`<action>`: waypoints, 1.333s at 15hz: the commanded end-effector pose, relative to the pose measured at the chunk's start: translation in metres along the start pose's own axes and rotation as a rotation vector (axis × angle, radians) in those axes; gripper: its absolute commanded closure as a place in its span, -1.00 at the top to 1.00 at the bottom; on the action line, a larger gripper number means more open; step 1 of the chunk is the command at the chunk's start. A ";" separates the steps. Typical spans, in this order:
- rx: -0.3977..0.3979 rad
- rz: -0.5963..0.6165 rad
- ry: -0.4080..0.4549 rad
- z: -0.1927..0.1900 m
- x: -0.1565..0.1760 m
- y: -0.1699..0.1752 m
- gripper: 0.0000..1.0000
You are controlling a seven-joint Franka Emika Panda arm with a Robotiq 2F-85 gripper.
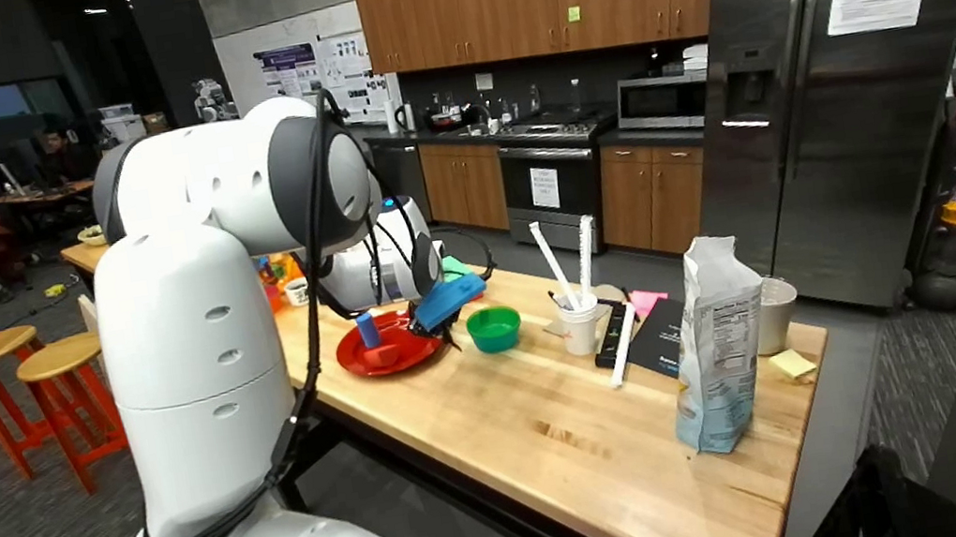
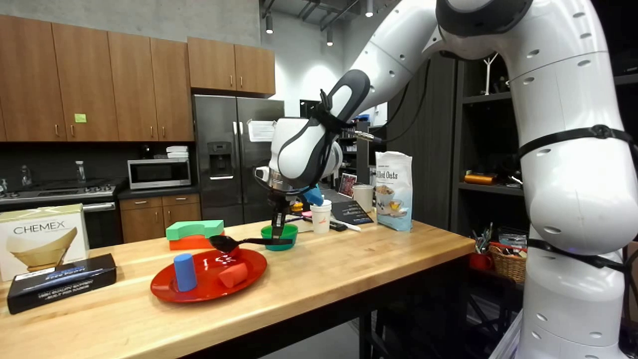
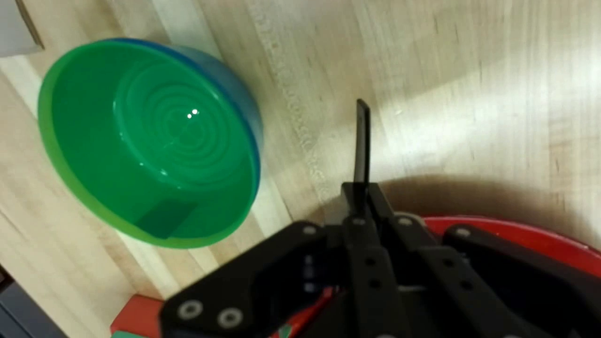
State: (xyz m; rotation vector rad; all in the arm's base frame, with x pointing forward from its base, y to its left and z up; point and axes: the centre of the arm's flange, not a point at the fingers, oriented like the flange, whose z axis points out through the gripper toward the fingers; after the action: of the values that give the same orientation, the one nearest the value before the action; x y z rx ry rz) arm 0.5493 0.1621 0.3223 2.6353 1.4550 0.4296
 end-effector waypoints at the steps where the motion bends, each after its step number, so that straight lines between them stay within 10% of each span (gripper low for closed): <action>1: 0.015 0.095 0.092 -0.023 -0.001 -0.005 -0.98; 8: 0.107 0.295 0.175 -0.036 -0.004 -0.008 -0.98; 20: 0.502 0.585 0.445 -0.032 -0.010 -0.026 -0.98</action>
State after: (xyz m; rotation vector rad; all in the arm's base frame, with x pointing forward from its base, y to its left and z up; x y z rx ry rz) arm 0.5242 0.1778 0.3447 3.4819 0.9542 0.8205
